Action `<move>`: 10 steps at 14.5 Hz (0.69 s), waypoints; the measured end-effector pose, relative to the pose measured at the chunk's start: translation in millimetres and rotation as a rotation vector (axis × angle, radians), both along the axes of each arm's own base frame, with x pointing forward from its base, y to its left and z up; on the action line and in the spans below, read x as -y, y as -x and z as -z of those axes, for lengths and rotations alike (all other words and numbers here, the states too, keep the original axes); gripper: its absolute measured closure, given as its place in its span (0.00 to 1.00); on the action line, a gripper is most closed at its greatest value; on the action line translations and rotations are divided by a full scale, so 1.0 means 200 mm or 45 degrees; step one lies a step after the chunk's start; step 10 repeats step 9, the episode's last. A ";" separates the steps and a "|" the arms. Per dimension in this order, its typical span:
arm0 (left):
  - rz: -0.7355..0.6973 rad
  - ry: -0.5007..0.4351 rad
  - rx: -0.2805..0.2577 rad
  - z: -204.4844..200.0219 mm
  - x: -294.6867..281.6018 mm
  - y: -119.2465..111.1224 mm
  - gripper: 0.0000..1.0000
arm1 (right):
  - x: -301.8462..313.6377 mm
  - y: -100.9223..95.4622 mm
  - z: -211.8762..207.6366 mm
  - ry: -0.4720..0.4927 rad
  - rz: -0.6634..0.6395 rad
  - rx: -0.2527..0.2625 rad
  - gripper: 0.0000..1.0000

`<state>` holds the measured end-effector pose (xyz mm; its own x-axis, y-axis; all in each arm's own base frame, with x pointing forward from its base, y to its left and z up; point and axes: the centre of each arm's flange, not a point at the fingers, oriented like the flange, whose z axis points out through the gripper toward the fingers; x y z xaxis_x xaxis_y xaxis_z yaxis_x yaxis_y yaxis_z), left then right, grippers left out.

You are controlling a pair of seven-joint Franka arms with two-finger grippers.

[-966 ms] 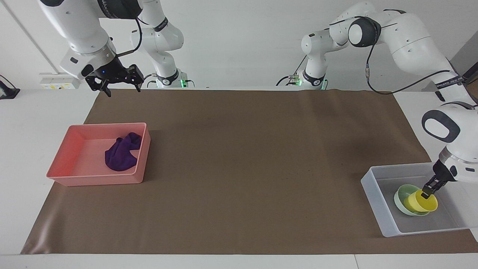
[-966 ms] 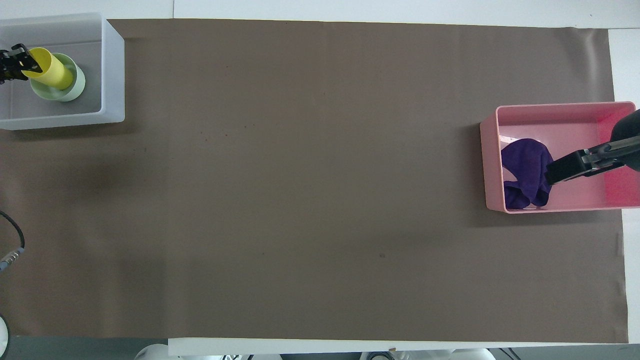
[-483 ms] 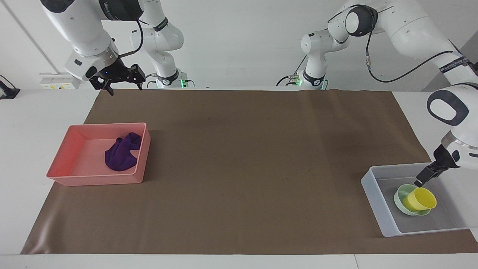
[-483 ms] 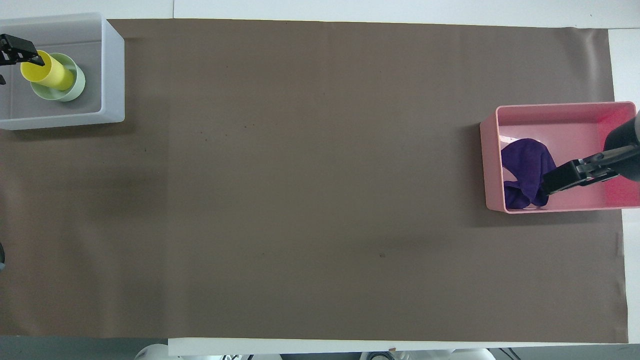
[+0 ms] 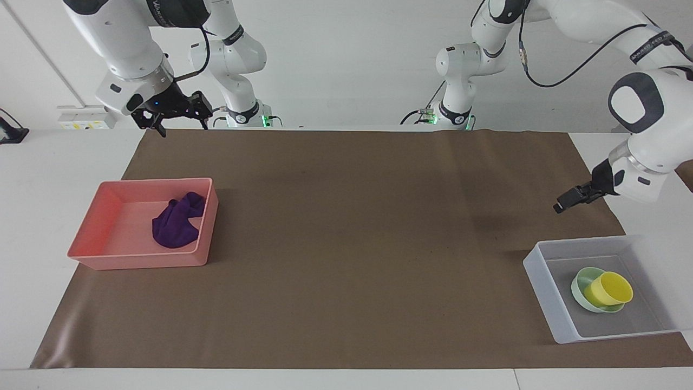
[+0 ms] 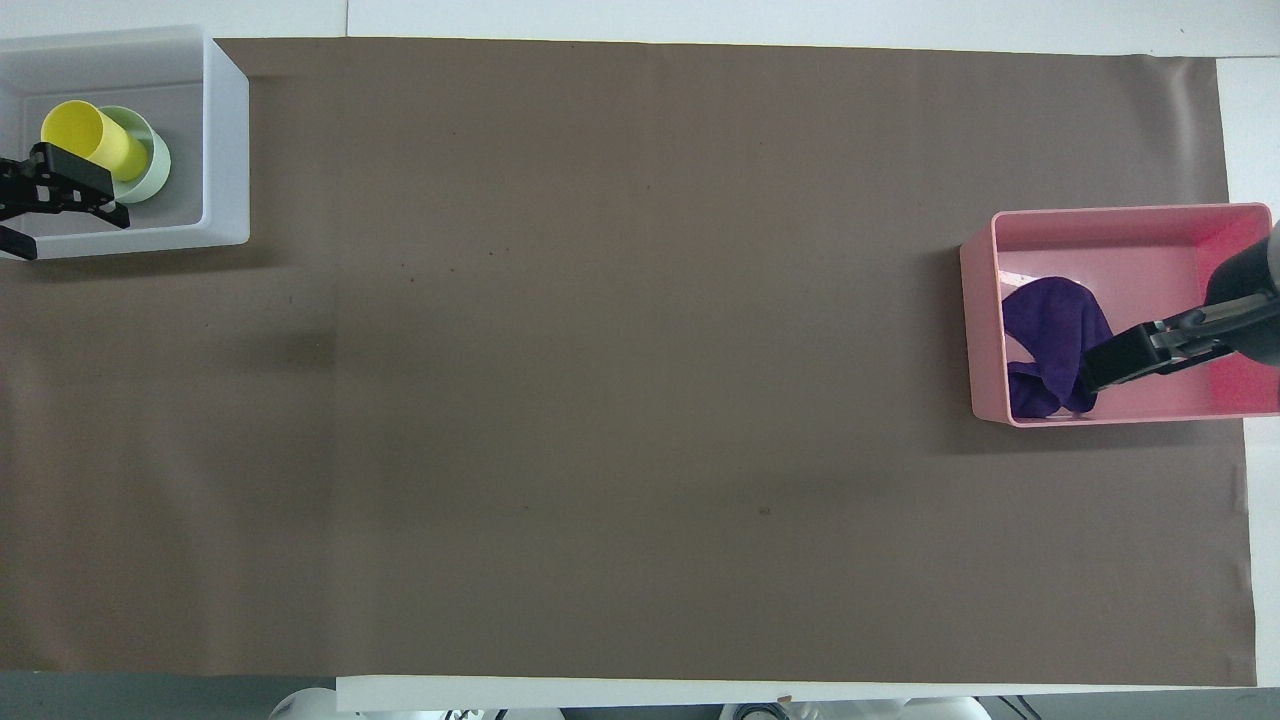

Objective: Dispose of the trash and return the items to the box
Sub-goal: 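Release the cup with the left gripper while the right gripper tucks the cloth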

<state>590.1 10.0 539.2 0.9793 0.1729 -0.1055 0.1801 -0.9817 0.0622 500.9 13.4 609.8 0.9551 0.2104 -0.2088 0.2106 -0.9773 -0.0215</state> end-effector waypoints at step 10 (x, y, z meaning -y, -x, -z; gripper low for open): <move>0.265 -0.100 0.112 -0.36 0.15 0.21 0.00 | 0.00 -0.01 -0.01 -0.001 0.001 0.029 0.00</move>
